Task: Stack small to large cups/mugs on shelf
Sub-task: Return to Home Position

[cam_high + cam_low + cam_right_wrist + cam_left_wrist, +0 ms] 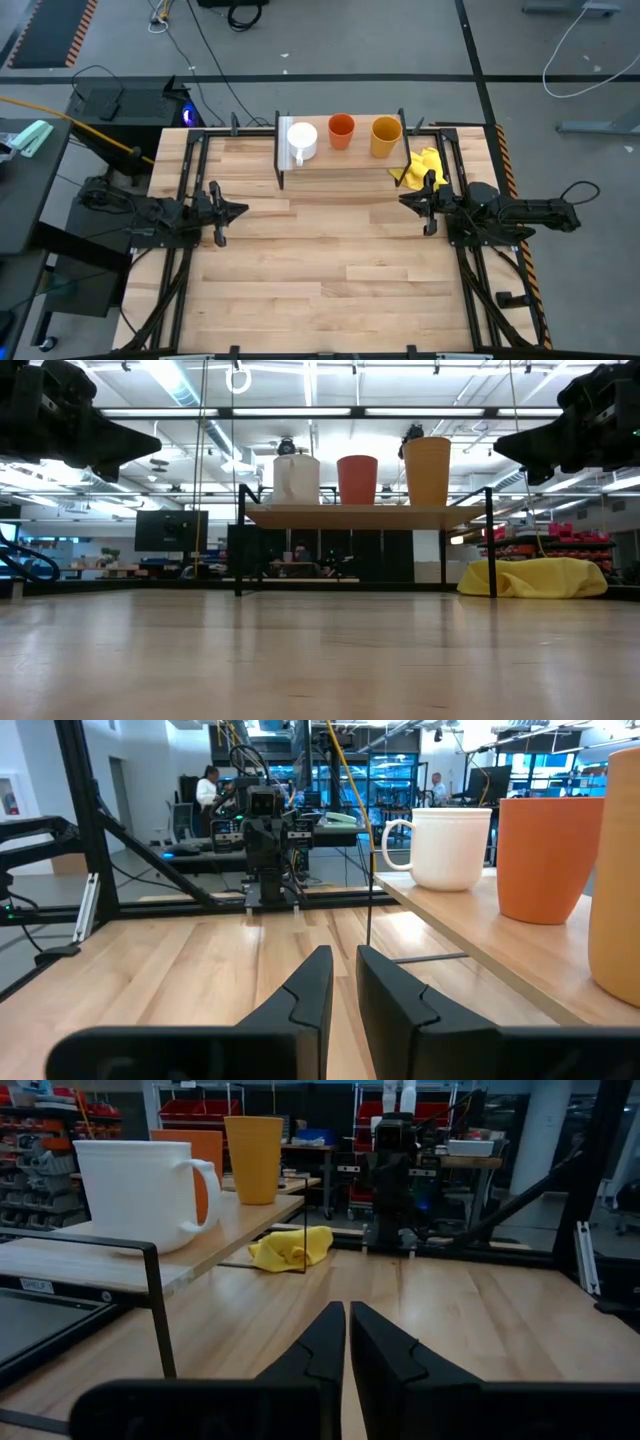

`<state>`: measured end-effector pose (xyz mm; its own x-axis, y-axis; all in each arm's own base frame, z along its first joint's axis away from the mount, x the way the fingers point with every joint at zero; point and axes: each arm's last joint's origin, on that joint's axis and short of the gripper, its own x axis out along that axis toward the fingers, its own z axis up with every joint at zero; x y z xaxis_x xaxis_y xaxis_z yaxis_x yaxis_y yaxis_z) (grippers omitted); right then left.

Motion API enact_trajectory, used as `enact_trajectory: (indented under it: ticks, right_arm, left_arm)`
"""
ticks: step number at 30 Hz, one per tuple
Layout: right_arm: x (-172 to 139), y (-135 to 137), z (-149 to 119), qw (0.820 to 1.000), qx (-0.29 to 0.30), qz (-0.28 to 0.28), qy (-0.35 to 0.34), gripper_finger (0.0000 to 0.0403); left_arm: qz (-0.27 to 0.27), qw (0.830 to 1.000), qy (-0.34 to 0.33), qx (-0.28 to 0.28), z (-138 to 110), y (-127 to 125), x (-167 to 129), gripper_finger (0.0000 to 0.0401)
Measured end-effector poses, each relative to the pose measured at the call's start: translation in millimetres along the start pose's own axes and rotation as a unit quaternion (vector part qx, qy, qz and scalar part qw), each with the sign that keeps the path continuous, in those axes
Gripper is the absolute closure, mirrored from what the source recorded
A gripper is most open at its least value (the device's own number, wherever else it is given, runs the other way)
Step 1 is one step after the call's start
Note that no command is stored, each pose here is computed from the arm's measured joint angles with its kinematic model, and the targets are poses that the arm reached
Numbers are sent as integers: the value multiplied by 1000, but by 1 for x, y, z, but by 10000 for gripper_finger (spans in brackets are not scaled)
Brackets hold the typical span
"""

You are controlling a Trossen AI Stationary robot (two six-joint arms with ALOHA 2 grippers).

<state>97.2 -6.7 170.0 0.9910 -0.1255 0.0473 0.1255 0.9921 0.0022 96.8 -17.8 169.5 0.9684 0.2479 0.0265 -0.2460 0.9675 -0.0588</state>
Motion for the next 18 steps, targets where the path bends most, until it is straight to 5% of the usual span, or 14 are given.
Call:
enact_trajectory:
  ticks: [18]
  right_arm:
    - [0,0,0,1000,0,0,0,345]
  left_arm:
    - [0,1000,-1,-1,0,0,0,375]
